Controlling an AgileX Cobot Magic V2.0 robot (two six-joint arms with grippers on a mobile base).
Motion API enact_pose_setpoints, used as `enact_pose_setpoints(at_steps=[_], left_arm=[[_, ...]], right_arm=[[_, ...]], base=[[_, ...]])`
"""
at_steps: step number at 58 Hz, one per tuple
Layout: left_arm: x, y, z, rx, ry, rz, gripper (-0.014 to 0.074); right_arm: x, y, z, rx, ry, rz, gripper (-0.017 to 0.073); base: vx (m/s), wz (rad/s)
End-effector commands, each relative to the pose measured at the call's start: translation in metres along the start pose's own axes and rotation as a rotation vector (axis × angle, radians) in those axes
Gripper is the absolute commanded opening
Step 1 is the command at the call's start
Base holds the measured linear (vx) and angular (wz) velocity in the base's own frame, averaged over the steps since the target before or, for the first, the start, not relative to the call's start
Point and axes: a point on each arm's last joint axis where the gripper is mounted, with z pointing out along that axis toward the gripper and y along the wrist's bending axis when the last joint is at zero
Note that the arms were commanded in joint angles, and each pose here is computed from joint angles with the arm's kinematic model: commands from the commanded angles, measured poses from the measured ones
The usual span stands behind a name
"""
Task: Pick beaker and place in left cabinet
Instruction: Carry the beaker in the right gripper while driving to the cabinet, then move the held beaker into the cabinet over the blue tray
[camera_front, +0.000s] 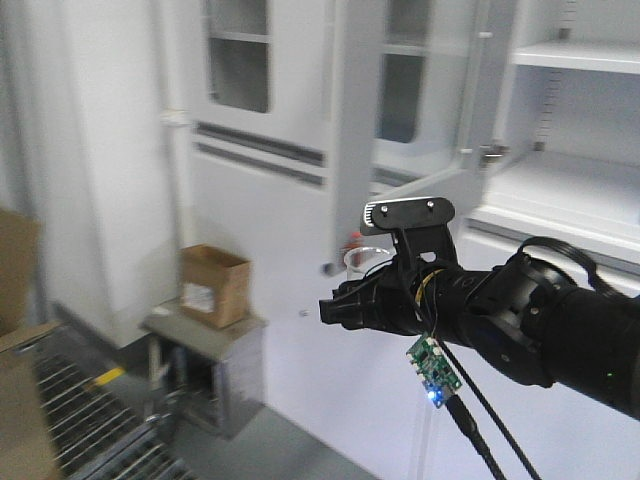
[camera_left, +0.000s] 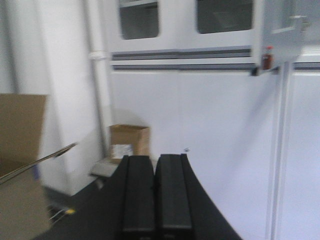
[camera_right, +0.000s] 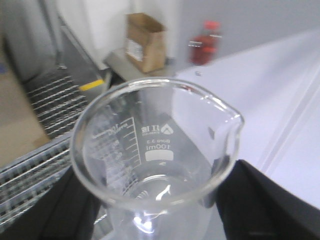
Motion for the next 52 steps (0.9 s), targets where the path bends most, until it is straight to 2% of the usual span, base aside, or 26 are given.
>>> enact_pose_setpoints(at_steps=[1, 21, 52], left_arm=[[-0.003, 0.0, -0.001, -0.007, -0.085, -0.01, 0.0001], [-0.003, 0.0, -0.001, -0.007, -0.085, -0.01, 0.0001], [-0.003, 0.0, -0.001, -0.007, -0.085, -0.01, 0.0001]], right_arm=[[-0.028, 0.003, -0.017, -0.037, -0.142, -0.008, -0.0008], [-0.018, 0.005, -0.001, -0.046, -0.119, -0.013, -0.0008], [-0.018, 0.005, -0.001, -0.048, -0.122, -0.013, -0.0008]], base=[[0.2, -0.76], [0.16, -0.6], [0.1, -0.39]])
